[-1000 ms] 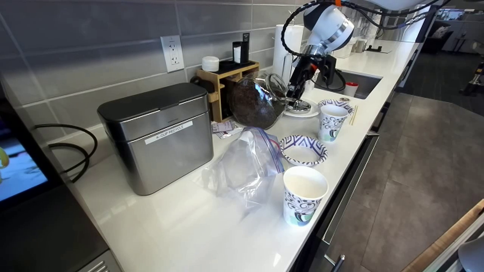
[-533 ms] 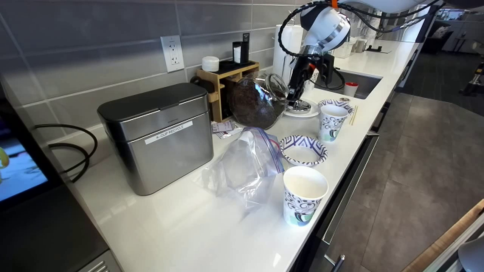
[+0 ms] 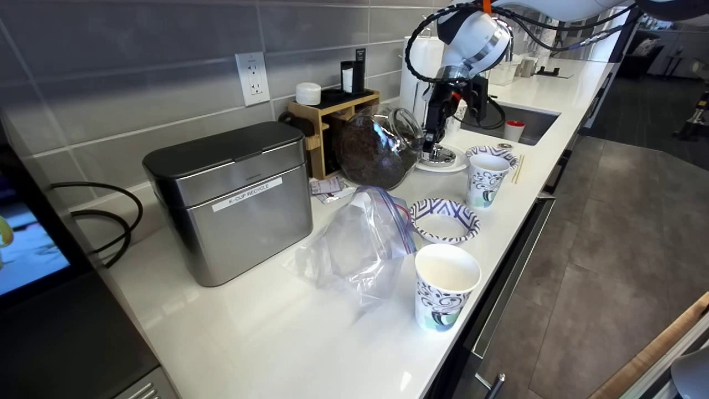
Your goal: Place the coffee beans from the container in the coffee cup using the silver spoon then pour the beans into the bowl on the right.
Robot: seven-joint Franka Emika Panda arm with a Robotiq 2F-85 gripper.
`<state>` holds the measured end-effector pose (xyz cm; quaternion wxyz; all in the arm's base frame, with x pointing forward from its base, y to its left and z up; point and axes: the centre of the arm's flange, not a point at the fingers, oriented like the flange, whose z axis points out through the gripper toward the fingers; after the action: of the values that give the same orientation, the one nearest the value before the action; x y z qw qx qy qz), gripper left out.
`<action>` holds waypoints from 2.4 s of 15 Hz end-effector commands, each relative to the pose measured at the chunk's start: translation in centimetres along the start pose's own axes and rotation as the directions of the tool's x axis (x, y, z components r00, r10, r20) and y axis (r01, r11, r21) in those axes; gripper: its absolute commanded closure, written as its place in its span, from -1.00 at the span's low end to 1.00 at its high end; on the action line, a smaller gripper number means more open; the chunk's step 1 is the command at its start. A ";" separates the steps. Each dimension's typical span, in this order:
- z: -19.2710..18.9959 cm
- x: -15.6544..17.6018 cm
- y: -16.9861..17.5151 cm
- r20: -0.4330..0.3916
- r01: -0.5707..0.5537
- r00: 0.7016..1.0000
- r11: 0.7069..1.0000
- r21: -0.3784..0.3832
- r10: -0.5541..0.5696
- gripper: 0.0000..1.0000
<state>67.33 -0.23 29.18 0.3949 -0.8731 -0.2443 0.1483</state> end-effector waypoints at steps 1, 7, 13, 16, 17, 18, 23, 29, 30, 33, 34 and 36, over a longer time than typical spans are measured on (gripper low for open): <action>-0.7 0.7 0.2 0.031 -0.018 0.999 1.000 0.011 0.018 0.98; -2.3 0.9 -1.8 0.046 -0.035 0.998 0.999 -0.021 0.036 0.98; -2.7 3.2 -3.8 0.116 -0.078 0.989 0.991 -0.106 0.090 0.98; -1.9 4.4 -4.5 0.157 -0.088 0.981 0.981 -0.172 0.116 0.98; -1.6 4.8 -4.7 0.163 -0.092 0.979 0.976 -0.198 0.125 0.98; -1.2 5.1 -4.7 0.171 -0.088 0.977 0.972 -0.219 0.127 0.98; 0.0 6.4 -5.2 0.196 -0.070 0.972 0.955 -0.289 0.130 0.98; -0.3 6.3 -4.8 0.176 -0.075 0.978 0.979 -0.192 0.109 0.98; -0.2 6.2 -4.7 0.174 -0.082 0.978 0.982 -0.173 0.112 0.98; 0.3 6.2 -4.4 0.179 -0.096 0.977 0.986 -0.134 0.120 0.98; 0.5 6.2 -4.4 0.182 -0.102 0.976 0.987 -0.124 0.123 0.98; 0.8 6.2 -4.5 0.182 -0.112 0.975 0.988 -0.106 0.130 0.98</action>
<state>69.61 5.45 32.11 0.2963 -0.8932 -0.2452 0.2332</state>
